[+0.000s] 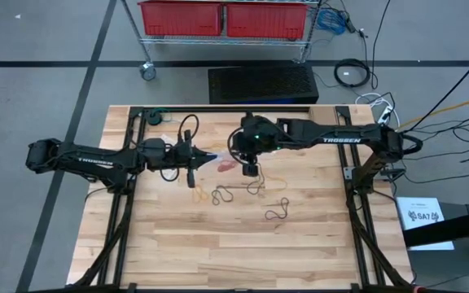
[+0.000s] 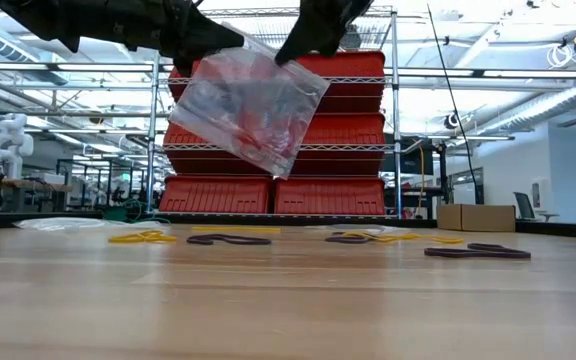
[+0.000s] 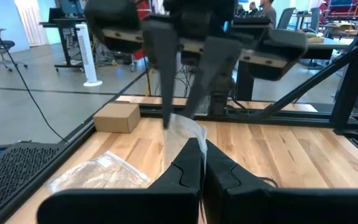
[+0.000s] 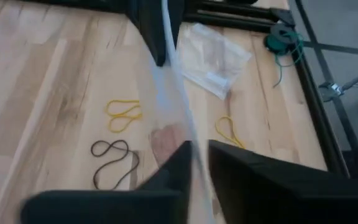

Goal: Sort rubber bands
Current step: Close the zip bag

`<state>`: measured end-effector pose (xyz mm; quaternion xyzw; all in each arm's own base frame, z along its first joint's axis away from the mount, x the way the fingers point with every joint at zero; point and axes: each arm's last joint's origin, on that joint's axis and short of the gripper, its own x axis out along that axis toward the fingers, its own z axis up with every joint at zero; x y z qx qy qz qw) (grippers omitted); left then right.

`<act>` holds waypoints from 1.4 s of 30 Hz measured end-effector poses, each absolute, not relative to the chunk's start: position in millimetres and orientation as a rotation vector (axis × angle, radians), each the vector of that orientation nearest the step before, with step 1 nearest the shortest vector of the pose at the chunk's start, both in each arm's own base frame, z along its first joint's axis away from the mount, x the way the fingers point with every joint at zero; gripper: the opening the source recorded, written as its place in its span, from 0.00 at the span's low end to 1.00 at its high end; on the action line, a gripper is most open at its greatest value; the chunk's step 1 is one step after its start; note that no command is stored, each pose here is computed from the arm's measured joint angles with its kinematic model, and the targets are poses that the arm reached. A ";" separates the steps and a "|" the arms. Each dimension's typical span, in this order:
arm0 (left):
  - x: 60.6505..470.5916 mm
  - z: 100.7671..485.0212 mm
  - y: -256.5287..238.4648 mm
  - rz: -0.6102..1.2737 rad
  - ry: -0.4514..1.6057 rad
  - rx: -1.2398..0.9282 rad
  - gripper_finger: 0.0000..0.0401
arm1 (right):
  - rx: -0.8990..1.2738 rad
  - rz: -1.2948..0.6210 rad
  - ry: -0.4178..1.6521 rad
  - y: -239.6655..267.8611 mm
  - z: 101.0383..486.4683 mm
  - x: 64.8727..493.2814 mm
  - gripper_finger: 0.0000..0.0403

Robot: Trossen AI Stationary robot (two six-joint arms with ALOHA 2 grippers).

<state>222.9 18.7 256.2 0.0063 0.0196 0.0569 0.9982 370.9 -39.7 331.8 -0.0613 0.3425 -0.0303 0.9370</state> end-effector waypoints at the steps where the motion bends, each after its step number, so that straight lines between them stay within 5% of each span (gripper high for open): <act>1: 222.8 256.3 19.0 0.124 0.038 0.013 0.00 | -0.128 -0.079 0.694 -39.9 333.1 370.5 0.03; 12: 222.5 255.8 21.5 0.215 0.041 0.010 0.09 | -0.048 -0.309 0.863 -48.1 332.5 345.5 0.00; 26: 221.4 253.6 29.0 0.257 0.071 0.062 0.17 | 0.355 -0.708 1.012 -54.9 343.3 246.0 0.00; 42: 218.5 247.6 42.6 0.325 0.131 0.030 0.18 | 0.839 -1.074 0.845 -54.8 224.8 128.2 0.00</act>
